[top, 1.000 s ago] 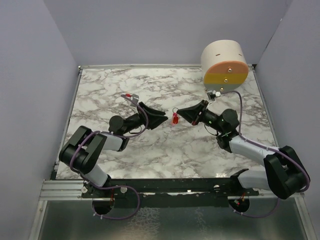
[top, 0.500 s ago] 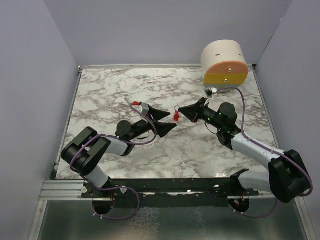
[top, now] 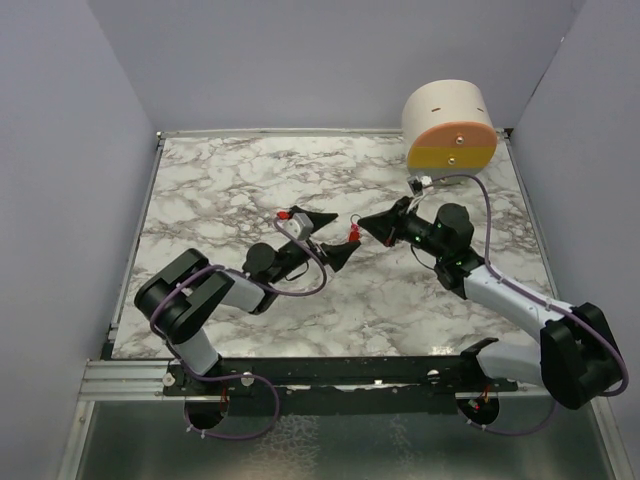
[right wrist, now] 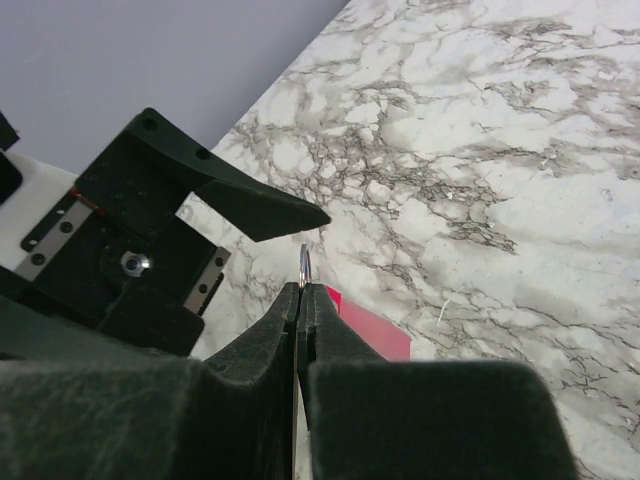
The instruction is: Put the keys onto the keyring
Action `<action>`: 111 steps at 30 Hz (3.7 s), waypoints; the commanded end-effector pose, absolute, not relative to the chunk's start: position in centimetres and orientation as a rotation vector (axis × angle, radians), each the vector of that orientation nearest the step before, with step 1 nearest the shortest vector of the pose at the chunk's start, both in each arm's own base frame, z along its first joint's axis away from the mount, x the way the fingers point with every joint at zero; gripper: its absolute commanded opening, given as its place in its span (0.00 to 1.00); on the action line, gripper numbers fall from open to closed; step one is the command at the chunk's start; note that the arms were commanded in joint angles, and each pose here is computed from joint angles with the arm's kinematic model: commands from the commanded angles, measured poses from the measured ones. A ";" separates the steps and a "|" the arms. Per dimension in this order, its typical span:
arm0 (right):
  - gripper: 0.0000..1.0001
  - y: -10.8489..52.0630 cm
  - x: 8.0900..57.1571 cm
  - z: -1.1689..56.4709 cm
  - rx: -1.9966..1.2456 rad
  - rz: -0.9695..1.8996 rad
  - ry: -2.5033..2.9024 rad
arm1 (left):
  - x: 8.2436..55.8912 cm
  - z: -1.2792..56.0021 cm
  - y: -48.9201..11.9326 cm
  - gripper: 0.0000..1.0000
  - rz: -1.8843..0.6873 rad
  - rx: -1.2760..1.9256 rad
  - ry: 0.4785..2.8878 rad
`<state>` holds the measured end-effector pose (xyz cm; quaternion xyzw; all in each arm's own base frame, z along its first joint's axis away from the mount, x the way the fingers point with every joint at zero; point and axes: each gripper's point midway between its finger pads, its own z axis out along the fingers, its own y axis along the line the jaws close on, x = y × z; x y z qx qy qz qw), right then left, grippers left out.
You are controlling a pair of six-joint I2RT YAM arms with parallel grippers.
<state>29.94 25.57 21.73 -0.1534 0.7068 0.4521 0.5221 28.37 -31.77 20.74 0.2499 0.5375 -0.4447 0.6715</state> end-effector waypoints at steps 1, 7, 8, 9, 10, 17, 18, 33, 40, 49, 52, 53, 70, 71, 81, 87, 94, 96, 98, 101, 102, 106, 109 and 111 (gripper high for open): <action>0.01 25.7 29.7 24.6 -0.411 1.087 1.621 | 29.8 22.2 -32.1 0.99 -0.913 0.550 1.114; 0.01 25.7 29.3 25.2 -0.424 1.094 1.612 | 30.1 20.5 -33.3 0.98 -0.893 0.570 1.115; 0.01 25.7 29.2 25.2 -0.425 1.094 1.612 | 30.1 20.5 -33.3 0.98 -0.889 0.566 1.107; 0.01 25.7 29.2 25.2 -0.427 1.094 1.613 | 30.3 20.7 -33.2 0.97 -0.885 0.559 1.099; 0.01 25.7 29.2 25.2 -0.428 1.093 1.616 | 30.4 20.7 -33.2 0.97 -0.882 0.550 1.093; 0.01 25.8 29.0 25.2 -0.444 1.098 1.620 | 29.8 22.2 -33.7 0.95 -0.886 0.561 1.031; 0.01 25.8 29.0 25.2 -0.446 1.098 1.621 | 29.7 22.5 -33.8 0.96 -0.881 0.568 1.020; 0.01 26.1 28.9 25.0 -0.471 1.108 1.631 | 30.0 25.1 -33.3 0.93 -0.820 0.526 0.958; 0.01 26.1 28.7 25.1 -0.480 1.113 1.632 | 30.5 25.7 -33.4 0.79 -0.814 0.507 0.947; 0.01 26.0 28.8 24.9 -0.485 1.102 1.652 | 30.7 26.1 -33.2 0.71 -0.801 0.493 0.941; 0.01 26.1 28.7 24.9 -0.490 1.101 1.659 | 30.9 26.1 -32.8 0.68 -0.775 0.489 0.942; 0.01 26.0 28.7 24.8 -0.491 1.098 1.662 | 30.9 26.0 -32.7 0.66 -0.767 0.489 0.942; 0.01 25.9 28.6 24.5 -0.540 1.066 1.704 | 31.8 25.9 -31.3 0.60 -0.667 0.490 0.939; 0.01 26.0 28.6 24.5 -0.546 1.063 1.706 | 31.9 25.8 -31.3 0.61 -0.662 0.493 0.940; 0.01 26.0 28.9 23.9 -0.556 1.052 1.726 | 31.9 25.5 -31.5 0.61 -0.680 0.503 0.942; 0.01 26.1 28.8 23.8 -0.566 1.052 1.736 | 32.0 25.6 -31.4 0.63 -0.672 0.507 0.939; 0.01 26.1 28.8 23.6 -0.573 1.047 1.746 | 32.0 25.6 -31.3 0.66 -0.672 0.506 0.939; 0.01 26.0 28.9 23.5 -0.573 1.041 1.751 | 32.1 25.7 -31.2 0.67 -0.668 0.503 0.939; 0.01 26.0 29.0 23.5 -0.571 1.033 1.752 | 32.1 25.8 -31.0 0.69 -0.663 0.498 0.938; 0.01 25.9 29.1 23.4 -0.564 1.025 1.754 | 32.0 25.9 -30.9 0.77 -0.674 0.492 0.940; 0.01 25.8 29.2 23.5 -0.562 1.023 1.751 | 31.9 25.9 -30.9 0.77 -0.679 0.492 0.942; 0.01 25.6 29.3 23.6 -0.544 1.008 1.737 | 31.4 25.6 -30.4 0.79 -0.689 0.487 0.956; 0.01 25.3 29.4 23.8 -0.529 0.993 1.723 | 31.0 24.6 -30.1 0.80 -0.697 0.487 0.988; 0.01 25.2 29.6 23.9 -0.515 0.983 1.715 | 30.4 25.2 -29.6 0.80 -0.708 0.478 0.979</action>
